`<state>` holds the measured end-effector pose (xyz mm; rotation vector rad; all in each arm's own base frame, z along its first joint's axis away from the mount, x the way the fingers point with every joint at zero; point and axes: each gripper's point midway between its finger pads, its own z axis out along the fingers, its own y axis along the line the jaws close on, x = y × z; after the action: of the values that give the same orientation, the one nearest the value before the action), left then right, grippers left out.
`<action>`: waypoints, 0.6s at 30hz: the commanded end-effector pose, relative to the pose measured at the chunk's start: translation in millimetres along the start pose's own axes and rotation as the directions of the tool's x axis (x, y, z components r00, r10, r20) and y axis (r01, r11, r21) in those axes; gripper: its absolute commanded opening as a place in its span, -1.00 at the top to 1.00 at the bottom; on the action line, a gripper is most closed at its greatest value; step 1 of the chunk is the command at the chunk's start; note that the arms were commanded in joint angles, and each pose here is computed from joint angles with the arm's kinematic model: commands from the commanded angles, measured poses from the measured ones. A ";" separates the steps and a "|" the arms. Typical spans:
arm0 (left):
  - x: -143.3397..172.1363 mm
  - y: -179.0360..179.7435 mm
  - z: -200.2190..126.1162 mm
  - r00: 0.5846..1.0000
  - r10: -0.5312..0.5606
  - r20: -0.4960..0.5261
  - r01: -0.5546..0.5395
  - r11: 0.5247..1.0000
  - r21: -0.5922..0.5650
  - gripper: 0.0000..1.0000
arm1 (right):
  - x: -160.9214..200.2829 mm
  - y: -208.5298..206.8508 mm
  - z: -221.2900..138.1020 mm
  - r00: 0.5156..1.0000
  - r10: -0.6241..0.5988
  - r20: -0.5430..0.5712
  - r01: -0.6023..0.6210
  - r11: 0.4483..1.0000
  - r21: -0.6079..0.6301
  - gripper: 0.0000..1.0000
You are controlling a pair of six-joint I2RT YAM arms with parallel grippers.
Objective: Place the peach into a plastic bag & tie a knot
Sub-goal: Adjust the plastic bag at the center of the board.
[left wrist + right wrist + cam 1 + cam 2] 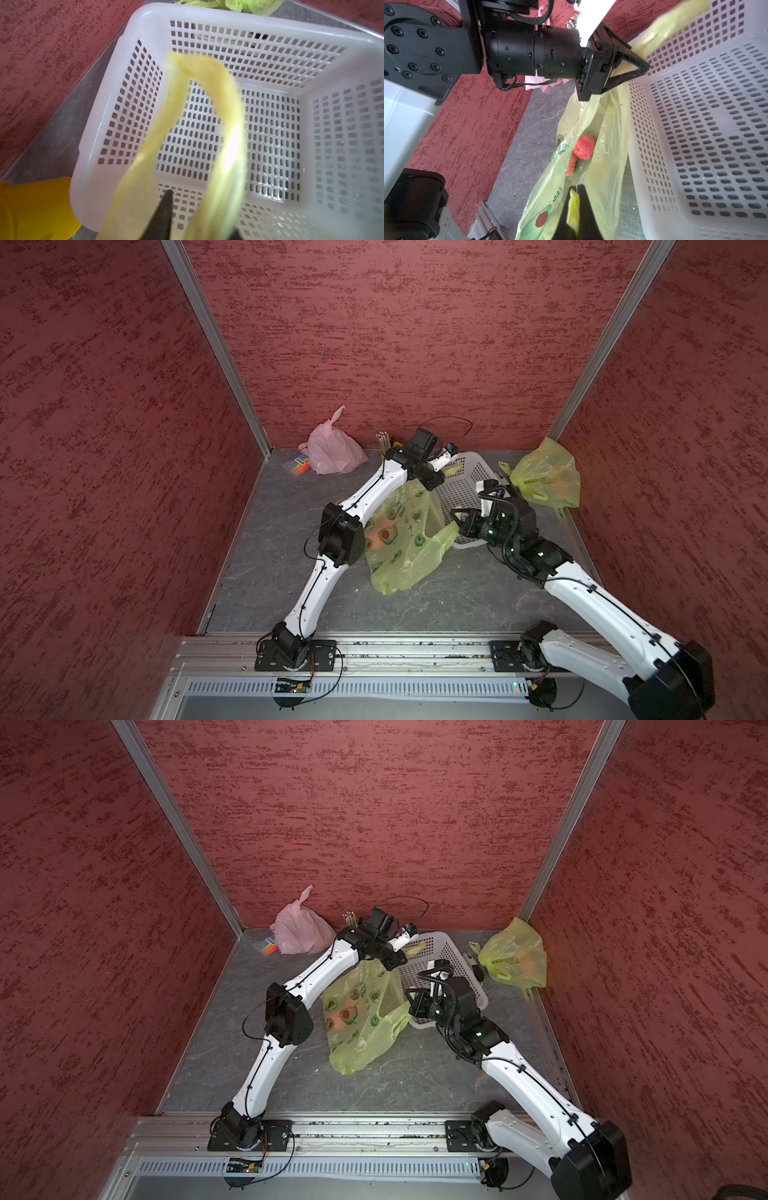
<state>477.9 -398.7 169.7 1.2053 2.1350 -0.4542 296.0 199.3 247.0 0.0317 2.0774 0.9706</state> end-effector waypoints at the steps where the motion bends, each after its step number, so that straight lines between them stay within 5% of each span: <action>1: -10.3 16.8 -15.3 0.993 -0.103 0.052 0.104 0.994 -0.016 1.00 | -10.4 6.1 -5.4 0.999 -0.003 0.036 0.003 1.000 -0.023 1.00; 9: -28.1 70.4 -149.9 0.890 -0.333 0.311 0.381 0.918 -0.107 1.00 | -49.7 7.0 -9.9 0.993 -0.049 0.104 0.045 0.998 0.037 1.00; 13: -15.8 58.2 -225.9 0.818 -0.365 0.445 0.438 0.896 -0.070 1.00 | -81.0 14.6 -4.2 0.988 -0.079 0.132 0.073 0.996 0.053 1.00; 18: 7.9 16.2 -281.8 0.727 -0.398 0.560 0.460 0.887 0.034 1.00 | -121.0 24.0 9.4 0.980 -0.132 0.148 0.121 0.989 0.083 1.00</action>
<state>408.2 -213.2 366.0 0.4399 1.9397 -0.6214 360.6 185.9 329.8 0.0282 1.9534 0.8552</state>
